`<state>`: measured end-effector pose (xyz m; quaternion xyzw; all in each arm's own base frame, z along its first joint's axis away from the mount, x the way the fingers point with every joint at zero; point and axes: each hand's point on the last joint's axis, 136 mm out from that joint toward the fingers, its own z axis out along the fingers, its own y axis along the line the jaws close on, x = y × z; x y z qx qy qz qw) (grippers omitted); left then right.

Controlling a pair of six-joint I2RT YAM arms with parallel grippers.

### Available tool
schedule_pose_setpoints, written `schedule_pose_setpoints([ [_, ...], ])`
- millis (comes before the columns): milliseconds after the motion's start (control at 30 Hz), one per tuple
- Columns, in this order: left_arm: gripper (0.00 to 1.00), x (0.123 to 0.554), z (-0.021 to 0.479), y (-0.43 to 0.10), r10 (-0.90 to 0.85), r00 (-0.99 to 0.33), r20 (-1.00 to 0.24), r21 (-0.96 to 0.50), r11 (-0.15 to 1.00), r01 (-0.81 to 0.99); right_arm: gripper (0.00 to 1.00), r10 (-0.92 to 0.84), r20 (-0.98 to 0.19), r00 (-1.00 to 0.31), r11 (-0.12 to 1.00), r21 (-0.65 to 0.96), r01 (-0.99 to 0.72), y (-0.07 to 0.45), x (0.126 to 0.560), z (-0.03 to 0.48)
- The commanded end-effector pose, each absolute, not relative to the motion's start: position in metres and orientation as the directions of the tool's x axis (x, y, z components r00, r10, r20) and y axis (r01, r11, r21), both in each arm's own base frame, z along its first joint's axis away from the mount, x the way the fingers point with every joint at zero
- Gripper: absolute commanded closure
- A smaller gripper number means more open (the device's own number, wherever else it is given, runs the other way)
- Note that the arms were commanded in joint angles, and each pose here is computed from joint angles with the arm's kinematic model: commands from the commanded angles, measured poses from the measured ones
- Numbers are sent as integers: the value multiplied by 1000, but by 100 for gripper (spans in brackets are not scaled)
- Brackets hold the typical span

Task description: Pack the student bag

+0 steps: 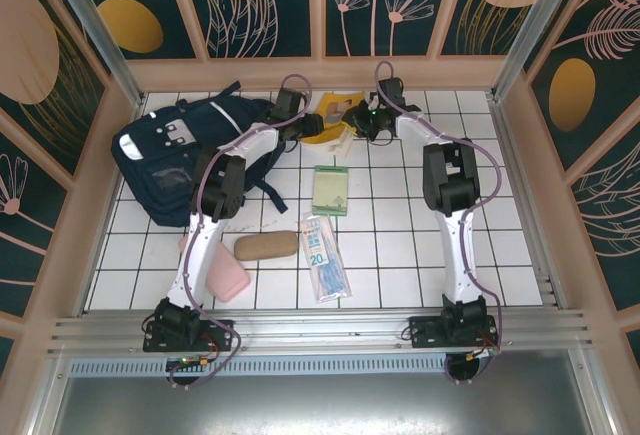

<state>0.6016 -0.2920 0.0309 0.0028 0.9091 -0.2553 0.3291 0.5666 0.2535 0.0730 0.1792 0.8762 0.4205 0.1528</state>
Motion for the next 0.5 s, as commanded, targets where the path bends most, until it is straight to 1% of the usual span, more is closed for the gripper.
schedule_pose_setpoints([
  [0,51,538,12,-344,-72,-894,-443,-550,809,208,80,386,-94,-918,581,798,163,270,556,65],
  [33,51,536,15,-345,-77,-893,-444,-557,805,207,81,387,-95,-917,583,796,164,269,555,65],
  [133,47,533,25,-342,-92,-891,-445,-565,801,199,100,398,-101,-912,599,782,175,262,551,63],
  [233,35,534,43,-331,-110,-879,-464,-537,824,180,100,413,-110,-904,600,780,179,249,545,68],
  [300,30,534,60,-321,-144,-872,-467,-542,826,154,100,423,-115,-899,583,794,172,239,541,76],
  [367,28,531,76,-311,-197,-868,-456,-574,810,118,100,434,-83,-897,528,830,178,230,537,83],
  [467,26,520,92,-309,-252,-877,-408,-658,748,91,100,427,-8,-904,406,895,183,223,529,96],
])
